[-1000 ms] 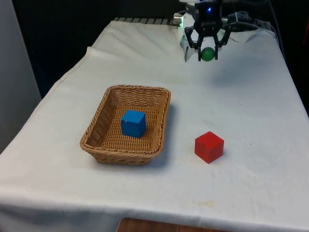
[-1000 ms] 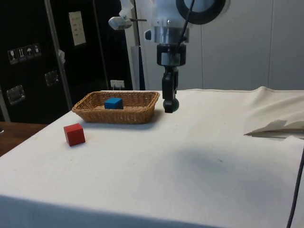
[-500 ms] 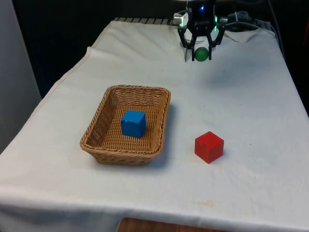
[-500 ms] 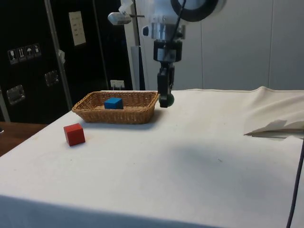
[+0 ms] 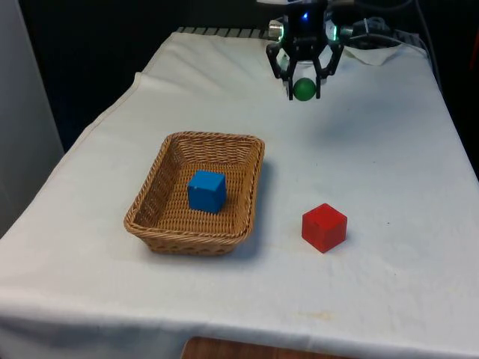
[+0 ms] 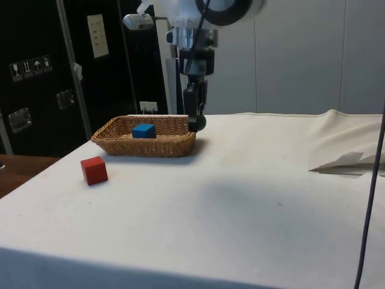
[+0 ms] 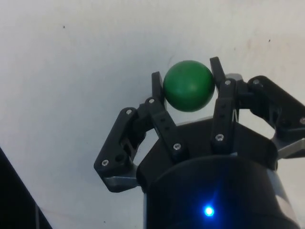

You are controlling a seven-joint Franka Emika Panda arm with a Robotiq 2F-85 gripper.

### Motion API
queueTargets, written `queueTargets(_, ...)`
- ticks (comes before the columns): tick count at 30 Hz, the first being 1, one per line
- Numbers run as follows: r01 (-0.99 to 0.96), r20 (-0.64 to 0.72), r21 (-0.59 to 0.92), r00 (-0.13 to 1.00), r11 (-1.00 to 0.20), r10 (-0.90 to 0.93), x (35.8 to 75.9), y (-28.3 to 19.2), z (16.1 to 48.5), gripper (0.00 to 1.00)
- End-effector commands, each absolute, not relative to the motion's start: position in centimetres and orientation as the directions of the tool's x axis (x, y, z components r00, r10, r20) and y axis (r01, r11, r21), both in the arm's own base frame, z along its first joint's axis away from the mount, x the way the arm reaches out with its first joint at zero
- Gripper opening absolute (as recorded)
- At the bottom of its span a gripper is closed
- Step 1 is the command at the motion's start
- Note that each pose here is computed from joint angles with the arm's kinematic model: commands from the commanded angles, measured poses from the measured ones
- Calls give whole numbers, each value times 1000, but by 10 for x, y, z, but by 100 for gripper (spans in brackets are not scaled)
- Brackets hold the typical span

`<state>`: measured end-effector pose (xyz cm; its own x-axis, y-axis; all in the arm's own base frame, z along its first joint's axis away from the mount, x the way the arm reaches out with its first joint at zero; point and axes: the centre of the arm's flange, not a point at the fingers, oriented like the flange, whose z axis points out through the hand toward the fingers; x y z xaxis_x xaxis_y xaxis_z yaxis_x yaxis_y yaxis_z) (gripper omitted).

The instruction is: Place all non-red objects into the basket.

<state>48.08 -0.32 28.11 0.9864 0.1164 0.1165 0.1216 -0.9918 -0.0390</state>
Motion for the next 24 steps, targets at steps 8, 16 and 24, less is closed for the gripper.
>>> queueTargets(8,113,106,-32,988,-993,109,498,-10,282,0)
queueTargets(16,106,102,-25,989,-994,103,514,-17,282,0)
queueTargets(24,97,98,-22,991,-995,95,531,-27,279,0)
